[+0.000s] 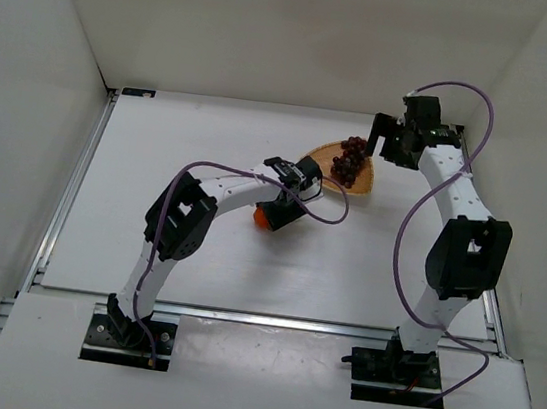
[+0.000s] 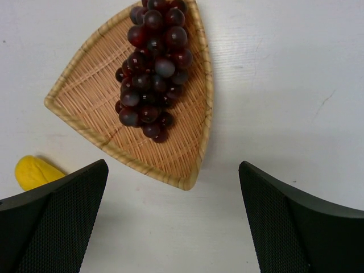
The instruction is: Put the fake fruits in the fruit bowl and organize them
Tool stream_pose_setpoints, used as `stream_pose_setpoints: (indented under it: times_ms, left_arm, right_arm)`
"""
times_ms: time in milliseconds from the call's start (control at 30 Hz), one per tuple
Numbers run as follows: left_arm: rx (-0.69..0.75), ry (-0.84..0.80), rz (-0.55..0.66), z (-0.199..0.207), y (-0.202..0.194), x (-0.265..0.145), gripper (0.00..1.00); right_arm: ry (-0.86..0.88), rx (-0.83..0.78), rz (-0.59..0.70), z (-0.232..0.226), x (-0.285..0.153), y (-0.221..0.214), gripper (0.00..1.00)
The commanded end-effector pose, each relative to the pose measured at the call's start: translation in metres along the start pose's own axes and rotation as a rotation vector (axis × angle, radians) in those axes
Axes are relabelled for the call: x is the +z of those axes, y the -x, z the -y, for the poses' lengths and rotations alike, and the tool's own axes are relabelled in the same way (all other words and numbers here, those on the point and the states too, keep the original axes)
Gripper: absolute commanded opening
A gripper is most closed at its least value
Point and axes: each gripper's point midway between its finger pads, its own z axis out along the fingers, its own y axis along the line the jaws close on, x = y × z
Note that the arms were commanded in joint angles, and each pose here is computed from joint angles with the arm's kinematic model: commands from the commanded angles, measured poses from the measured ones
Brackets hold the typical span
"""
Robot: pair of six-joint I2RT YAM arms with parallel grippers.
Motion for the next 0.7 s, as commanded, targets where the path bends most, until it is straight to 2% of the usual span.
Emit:
stream_pose_setpoints:
  times_ms: [0, 100, 233, 400, 500, 533, 567, 667]
  left_arm:
    - [-0.015, 0.005, 0.059, -0.004, 0.015, -0.016, 0.63]
    - [-0.024, 0.021, 0.094, -0.012, 0.020, -0.037, 0.38]
    - [-0.027, 0.054, 0.132, -0.026, 0.029, -0.067, 0.23]
    - [0.017, 0.179, 0.249, -0.056, 0.062, -0.103, 0.23]
    - [0.011, 0.271, 0.434, -0.076, 0.112, -0.115, 0.23]
    - [0.001, 0.269, 0.520, -0.076, 0.139, -0.112, 0.23]
    - [-0.026, 0.274, 0.600, -0.087, 0.163, -0.128, 0.23]
    - [-0.043, 0.255, 0.747, -0.090, 0.222, -0.131, 0.23]
  right_arm:
    - [0.040, 0.005, 0.082, -0.007, -0.021, 0.020, 1.00]
    - [0.055, 0.014, 0.099, -0.011, -0.029, 0.024, 1.00]
    - [0.067, 0.022, 0.107, -0.014, -0.034, 0.026, 1.00]
    - [0.077, 0.049, 0.123, -0.013, -0.045, 0.029, 1.00]
    - [0.038, 0.083, 0.113, -0.002, -0.040, 0.017, 1.00]
    - [0.033, 0.114, 0.126, 0.003, -0.044, 0.019, 1.00]
    - [0.020, 0.141, 0.120, 0.011, -0.046, 0.014, 1.00]
    - [0.019, 0.213, 0.145, 0.019, -0.053, 0.014, 1.00]
